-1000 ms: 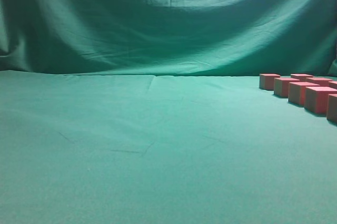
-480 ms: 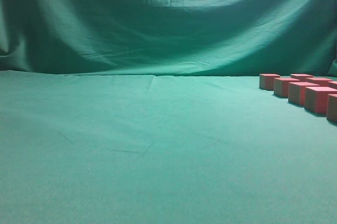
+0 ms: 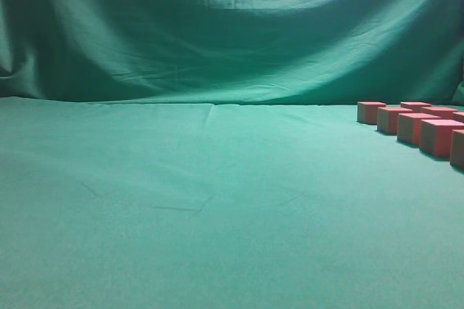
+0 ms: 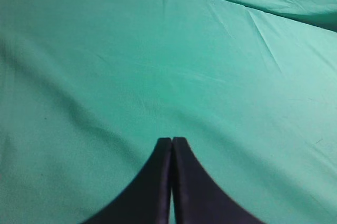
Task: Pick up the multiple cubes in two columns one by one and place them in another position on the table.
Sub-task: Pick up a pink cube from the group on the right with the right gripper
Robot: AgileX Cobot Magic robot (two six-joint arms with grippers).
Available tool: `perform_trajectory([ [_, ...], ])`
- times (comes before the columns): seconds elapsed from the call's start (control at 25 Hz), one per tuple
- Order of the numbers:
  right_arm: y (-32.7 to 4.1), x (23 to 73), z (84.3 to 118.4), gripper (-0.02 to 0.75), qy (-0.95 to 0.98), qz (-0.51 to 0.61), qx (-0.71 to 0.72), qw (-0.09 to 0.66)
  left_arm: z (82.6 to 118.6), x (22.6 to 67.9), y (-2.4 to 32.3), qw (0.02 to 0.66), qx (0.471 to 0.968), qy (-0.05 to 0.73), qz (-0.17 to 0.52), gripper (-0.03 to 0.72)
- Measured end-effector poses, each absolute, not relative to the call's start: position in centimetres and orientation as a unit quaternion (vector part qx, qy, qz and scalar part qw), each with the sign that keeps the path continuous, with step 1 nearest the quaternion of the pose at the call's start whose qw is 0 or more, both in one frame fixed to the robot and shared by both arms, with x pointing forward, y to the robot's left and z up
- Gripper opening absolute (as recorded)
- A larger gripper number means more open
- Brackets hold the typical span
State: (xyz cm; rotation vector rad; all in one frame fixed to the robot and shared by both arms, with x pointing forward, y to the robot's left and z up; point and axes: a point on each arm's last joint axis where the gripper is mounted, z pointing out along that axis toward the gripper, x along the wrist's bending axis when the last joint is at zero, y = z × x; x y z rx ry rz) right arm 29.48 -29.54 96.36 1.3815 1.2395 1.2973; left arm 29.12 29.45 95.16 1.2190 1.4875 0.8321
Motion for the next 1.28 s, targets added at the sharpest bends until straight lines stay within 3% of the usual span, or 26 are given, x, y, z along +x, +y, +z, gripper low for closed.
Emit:
perform_trajectory([
  [0.2, -29.8, 29.4, 98.7, 0.0, 0.416, 0.59, 0.501, 0.478, 95.2, 29.1, 29.5, 0.5, 0.504, 0.615, 0.344, 0.0],
  [0.48, -29.6, 28.7, 102.4, 0.0, 0.45, 0.569, 0.497, 0.476, 95.2, 29.1, 29.5, 0.5, 0.504, 0.615, 0.344, 0.0],
  [0.84, -29.2, 31.7, 104.9, 0.0, 0.57, 0.442, 0.593, 0.357, 95.2, 29.1, 29.5, 0.5, 0.504, 0.615, 0.344, 0.0],
  [1.0, -28.9, 33.1, 104.7, 0.0, 0.654, 0.369, 0.572, 0.33, 95.2, 29.1, 29.5, 0.5, 0.504, 0.615, 0.344, 0.0],
  [1.28, -27.1, 36.3, 105.5, 0.0, 0.76, 0.28, 0.55, 0.204, 95.2, 29.1, 29.5, 0.5, 0.504, 0.615, 0.344, 0.0],
])
